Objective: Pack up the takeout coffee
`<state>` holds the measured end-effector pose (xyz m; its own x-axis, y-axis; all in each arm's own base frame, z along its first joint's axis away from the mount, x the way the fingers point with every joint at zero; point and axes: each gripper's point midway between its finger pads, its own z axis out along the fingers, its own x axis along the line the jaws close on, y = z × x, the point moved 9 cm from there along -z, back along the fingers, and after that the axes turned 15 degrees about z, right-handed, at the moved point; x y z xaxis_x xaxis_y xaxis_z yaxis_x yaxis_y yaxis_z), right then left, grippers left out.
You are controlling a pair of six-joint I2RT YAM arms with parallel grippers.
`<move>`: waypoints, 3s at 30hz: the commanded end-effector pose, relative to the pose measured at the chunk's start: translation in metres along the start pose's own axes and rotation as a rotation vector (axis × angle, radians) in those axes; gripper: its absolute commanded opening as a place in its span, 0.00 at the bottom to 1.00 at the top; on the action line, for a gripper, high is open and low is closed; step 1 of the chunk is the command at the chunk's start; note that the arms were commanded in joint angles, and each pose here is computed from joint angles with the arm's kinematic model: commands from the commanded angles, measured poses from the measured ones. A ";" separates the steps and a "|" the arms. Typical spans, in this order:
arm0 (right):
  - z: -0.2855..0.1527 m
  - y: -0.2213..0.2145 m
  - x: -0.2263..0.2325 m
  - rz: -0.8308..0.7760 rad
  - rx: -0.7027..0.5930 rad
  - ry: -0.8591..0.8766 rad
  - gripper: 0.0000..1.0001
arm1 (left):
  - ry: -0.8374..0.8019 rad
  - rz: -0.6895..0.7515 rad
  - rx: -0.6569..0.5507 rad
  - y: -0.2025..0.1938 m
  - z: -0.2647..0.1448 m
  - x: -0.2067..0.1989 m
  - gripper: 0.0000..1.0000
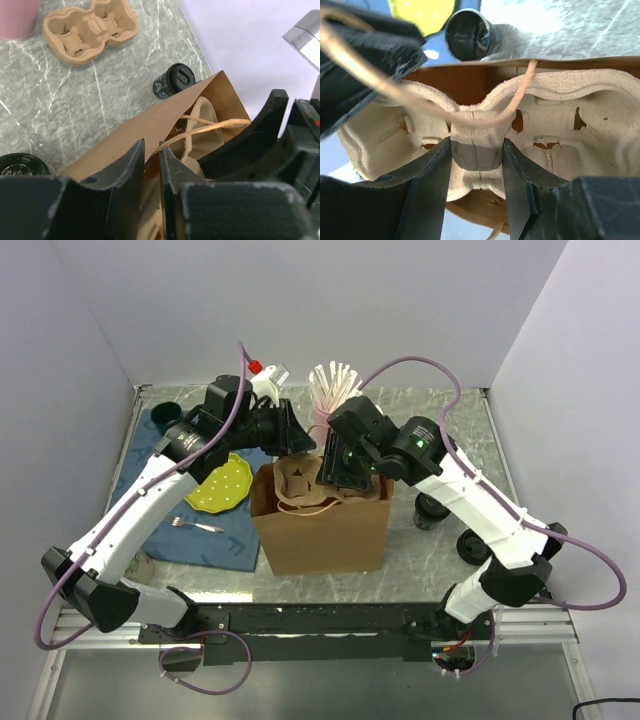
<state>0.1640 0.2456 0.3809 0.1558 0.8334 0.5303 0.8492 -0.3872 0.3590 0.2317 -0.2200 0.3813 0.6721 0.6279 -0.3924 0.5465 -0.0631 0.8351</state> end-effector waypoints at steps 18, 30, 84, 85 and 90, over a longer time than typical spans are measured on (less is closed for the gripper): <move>-0.013 0.006 -0.022 -0.015 -0.143 -0.175 0.44 | 0.089 0.026 -0.090 0.014 -0.021 -0.003 0.23; 0.005 -0.005 -0.021 0.005 -0.107 -0.118 0.44 | 0.122 0.076 -0.133 0.032 -0.050 -0.015 0.57; 0.005 -0.010 -0.022 0.072 -0.102 -0.048 0.44 | -0.372 0.654 -0.063 -0.059 -0.068 -0.057 0.20; 0.006 -0.010 -0.023 0.072 -0.102 -0.051 0.44 | -0.370 0.659 -0.075 -0.056 -0.071 -0.059 0.12; 0.008 -0.011 -0.025 0.071 -0.094 -0.061 0.44 | -0.360 0.662 -0.115 -0.041 -0.083 -0.067 0.01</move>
<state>0.1596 0.2384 0.3517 0.2465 0.8390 0.4851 0.7985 -0.4595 0.3889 0.1244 -0.1972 0.3737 0.9818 0.1822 0.0538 0.0059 -0.3124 0.9499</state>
